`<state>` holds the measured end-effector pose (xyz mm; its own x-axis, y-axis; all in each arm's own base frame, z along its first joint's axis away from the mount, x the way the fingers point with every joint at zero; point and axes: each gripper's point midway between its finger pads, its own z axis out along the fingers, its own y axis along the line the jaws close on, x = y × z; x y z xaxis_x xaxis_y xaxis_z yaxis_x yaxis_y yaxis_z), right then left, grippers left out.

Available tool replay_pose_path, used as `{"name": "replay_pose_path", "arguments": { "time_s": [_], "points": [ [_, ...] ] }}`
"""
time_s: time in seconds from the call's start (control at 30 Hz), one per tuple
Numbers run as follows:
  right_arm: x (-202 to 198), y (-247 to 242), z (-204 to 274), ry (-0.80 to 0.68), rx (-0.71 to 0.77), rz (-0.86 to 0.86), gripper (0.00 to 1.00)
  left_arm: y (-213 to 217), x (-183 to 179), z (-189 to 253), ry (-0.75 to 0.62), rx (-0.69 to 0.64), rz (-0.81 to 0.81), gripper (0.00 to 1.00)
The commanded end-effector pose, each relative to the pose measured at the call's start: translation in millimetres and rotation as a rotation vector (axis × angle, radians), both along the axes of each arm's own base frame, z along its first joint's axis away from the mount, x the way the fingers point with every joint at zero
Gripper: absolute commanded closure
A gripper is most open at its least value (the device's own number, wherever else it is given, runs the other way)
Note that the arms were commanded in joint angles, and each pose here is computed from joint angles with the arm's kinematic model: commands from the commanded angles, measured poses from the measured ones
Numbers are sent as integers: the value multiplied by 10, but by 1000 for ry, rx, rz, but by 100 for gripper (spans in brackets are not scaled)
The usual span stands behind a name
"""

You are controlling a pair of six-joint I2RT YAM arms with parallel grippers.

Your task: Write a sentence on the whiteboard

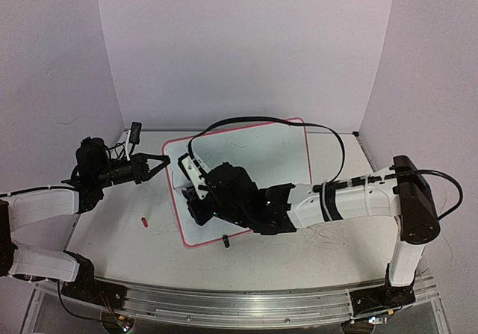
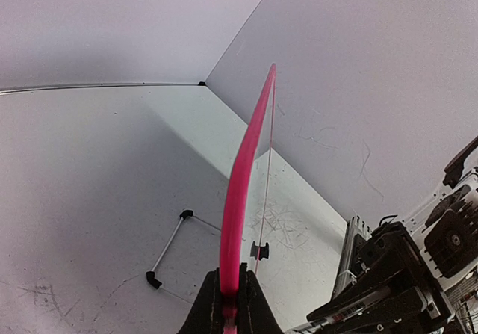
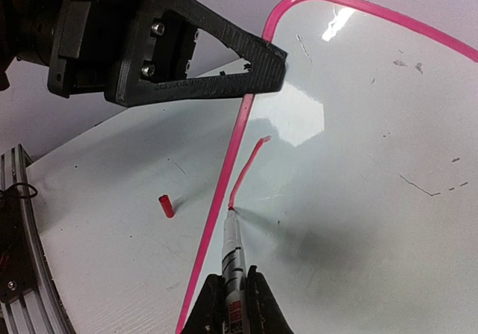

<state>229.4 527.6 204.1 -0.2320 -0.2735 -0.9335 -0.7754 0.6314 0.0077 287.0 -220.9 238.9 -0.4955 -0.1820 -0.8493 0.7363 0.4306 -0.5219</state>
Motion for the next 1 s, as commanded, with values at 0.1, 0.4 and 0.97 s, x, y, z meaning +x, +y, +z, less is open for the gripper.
{"name": "replay_pose_path", "arguments": {
  "time_s": [0.1,0.4,0.97],
  "points": [
    [61,-122,745,-51,190,-1,100,-18,-52,168,-73,-17,-21,100],
    [156,32,729,-78,173,-15,100,-17,-58,171,-74,-17,-22,100],
    [203,74,535,-61,122,-28,100,-16,-54,180,-77,-17,-21,100]
  ]
}}
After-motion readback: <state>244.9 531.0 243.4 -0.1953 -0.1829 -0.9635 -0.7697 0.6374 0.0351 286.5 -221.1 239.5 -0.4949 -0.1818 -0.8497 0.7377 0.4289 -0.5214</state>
